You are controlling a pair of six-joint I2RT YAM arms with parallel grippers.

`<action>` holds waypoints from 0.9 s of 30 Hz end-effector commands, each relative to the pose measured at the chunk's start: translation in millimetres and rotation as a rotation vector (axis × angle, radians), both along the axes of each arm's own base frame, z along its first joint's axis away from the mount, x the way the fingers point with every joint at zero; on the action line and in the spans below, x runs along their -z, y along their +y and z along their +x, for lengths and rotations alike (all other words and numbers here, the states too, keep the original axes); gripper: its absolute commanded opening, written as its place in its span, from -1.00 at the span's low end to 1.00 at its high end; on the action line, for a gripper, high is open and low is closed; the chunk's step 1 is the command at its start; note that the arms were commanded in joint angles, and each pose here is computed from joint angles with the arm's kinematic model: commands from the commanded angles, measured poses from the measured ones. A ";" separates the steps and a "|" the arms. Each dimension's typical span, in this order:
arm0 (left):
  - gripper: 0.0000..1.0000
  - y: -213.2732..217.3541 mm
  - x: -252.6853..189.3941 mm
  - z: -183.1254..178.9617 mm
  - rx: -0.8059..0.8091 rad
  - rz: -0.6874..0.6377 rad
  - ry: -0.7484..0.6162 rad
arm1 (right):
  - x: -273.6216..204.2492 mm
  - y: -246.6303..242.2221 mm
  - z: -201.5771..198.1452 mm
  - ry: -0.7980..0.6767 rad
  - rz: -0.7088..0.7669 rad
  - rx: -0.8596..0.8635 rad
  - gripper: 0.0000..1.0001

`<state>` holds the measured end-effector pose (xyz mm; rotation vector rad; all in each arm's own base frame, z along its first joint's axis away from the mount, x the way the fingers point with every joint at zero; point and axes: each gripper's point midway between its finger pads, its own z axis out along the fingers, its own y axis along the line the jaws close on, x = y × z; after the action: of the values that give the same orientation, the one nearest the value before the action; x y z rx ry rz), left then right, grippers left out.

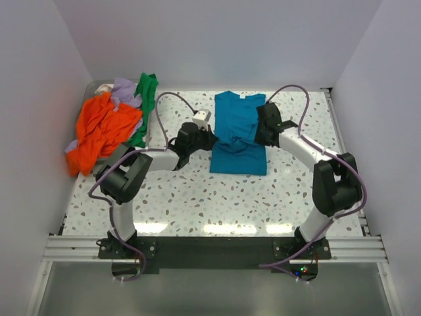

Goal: Fold and stack the t-shirts
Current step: Fold the tshirt

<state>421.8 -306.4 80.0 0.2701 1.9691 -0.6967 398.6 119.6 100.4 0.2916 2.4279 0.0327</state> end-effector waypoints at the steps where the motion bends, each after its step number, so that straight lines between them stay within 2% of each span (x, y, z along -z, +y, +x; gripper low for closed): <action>1: -1.00 -6.9 -29.6 23.4 0.011 -0.036 -0.091 | -14.4 7.5 29.4 -0.063 0.032 -0.021 -1.00; 12: -1.00 8.8 -11.5 58.6 -0.055 -0.013 -0.045 | -1.8 2.3 58.8 -0.046 0.019 0.003 -1.00; 27: -1.00 8.5 1.1 81.5 -0.044 -0.011 -0.022 | 3.1 -23.4 73.6 -0.037 0.005 0.054 -1.00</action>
<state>488.1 -297.5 67.1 0.2140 1.9883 -0.6717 452.6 100.8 81.3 0.3526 2.4402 0.0162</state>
